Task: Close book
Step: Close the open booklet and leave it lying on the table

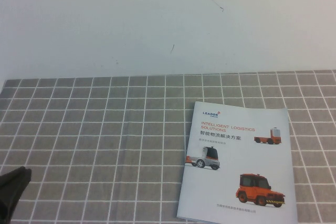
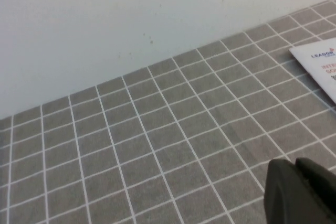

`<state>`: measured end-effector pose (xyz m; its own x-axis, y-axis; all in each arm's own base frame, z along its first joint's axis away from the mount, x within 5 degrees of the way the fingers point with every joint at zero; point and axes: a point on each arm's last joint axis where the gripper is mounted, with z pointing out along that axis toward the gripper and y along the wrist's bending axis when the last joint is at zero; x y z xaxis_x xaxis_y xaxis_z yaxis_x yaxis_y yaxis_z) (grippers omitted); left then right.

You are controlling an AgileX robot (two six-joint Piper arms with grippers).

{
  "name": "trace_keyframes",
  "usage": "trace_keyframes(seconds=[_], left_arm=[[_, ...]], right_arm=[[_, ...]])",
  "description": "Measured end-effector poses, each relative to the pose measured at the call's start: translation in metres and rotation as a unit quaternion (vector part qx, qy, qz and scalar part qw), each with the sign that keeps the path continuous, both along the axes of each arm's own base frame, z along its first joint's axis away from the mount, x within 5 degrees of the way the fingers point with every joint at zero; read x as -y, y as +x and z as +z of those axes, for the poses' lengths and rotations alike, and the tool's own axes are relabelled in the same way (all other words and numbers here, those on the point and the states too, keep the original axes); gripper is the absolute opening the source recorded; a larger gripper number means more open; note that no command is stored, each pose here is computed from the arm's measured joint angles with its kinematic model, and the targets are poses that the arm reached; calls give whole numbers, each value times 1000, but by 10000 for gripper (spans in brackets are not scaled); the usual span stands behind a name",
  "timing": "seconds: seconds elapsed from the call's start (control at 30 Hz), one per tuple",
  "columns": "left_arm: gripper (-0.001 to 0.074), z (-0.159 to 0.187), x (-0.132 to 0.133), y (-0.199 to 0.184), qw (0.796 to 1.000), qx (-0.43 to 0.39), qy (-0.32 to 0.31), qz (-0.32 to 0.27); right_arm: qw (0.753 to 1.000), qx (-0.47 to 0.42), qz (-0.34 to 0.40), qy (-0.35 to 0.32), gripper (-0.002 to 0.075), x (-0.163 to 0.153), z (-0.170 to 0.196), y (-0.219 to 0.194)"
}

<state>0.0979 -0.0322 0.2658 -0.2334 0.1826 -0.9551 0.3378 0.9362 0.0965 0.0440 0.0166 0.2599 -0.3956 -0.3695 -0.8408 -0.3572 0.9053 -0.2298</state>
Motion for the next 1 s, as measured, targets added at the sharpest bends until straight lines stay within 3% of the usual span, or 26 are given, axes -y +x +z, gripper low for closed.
trace_keyframes(seconds=[0.3,0.5,0.8,1.0], left_arm=[[-3,-7,1,-3,999,-38,14,-9],[-4,-25,-1,-15,1000,-18,8,-19],[-4,-82,-15,-39,1000,11,-2,19],[-4,-89,-20,-45,999,12,-2,47]], right_arm=[[1000,0,0,0,-2,0,0,0],[1000,0,0,0,-2,0,0,0],[1000,0,0,1,-2,0,0,0],[1000,0,0,2,-2,0,0,0]])
